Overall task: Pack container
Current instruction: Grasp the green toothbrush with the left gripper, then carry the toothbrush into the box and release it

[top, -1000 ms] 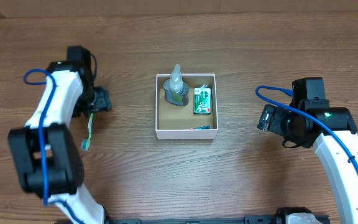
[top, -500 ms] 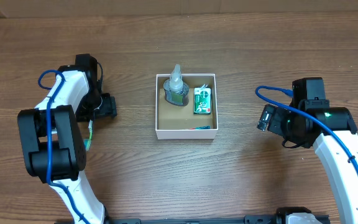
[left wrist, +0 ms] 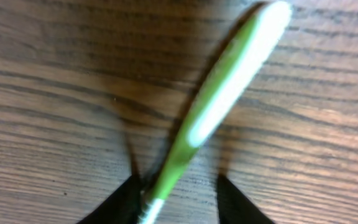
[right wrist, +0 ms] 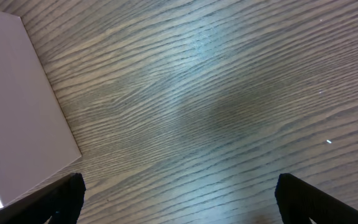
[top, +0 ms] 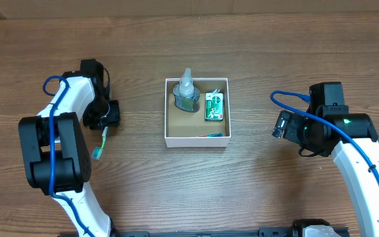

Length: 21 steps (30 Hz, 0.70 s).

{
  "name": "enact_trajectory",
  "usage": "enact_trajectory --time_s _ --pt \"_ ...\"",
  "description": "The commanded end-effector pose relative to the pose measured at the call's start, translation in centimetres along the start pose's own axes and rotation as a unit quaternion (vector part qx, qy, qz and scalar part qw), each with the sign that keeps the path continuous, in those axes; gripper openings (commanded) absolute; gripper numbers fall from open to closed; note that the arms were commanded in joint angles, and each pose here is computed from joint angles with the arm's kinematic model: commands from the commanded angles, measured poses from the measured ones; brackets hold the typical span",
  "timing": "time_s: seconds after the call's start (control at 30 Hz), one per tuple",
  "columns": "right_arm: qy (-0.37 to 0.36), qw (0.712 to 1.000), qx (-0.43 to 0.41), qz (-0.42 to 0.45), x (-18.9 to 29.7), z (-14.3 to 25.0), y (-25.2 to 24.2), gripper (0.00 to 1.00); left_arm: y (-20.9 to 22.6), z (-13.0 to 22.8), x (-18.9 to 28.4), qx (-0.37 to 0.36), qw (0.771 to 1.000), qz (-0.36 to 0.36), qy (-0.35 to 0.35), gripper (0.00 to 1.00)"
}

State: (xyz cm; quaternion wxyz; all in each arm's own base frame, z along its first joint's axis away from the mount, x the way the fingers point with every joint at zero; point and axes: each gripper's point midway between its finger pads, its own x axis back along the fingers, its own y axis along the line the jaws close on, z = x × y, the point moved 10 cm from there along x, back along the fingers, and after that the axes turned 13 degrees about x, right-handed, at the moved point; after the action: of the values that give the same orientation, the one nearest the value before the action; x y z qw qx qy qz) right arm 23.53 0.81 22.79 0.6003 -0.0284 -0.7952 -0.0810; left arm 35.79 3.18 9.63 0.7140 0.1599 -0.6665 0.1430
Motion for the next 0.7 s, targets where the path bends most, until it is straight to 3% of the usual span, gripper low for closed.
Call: enact_trajectory --time_s 0.0,0.07,0.27,0.43,0.67 --pt "-0.011 1.0 -0.001 -0.002 0.43 -0.34 0.01 1.0 0.48 1.03 -1.66 -0.006 0.999 -0.019 0.032 0.31" --pt "-0.011 1.0 -0.001 -0.002 0.43 -0.33 0.01 1.0 0.48 1.03 -1.66 -0.006 0.999 -0.019 0.032 0.24" --pt "-0.011 1.0 -0.001 -0.002 0.43 -0.33 0.01 1.0 0.53 1.07 -1.65 -0.006 0.999 -0.021 0.033 0.18" --pt "-0.011 1.0 -0.001 -0.002 0.43 -0.33 0.01 1.0 0.53 1.07 -1.65 -0.006 0.999 -0.022 0.033 0.04" --pt "-0.011 1.0 -0.001 -0.002 0.43 -0.33 0.01 1.0 0.46 1.0 -1.54 -0.004 0.999 -0.021 0.031 0.04"
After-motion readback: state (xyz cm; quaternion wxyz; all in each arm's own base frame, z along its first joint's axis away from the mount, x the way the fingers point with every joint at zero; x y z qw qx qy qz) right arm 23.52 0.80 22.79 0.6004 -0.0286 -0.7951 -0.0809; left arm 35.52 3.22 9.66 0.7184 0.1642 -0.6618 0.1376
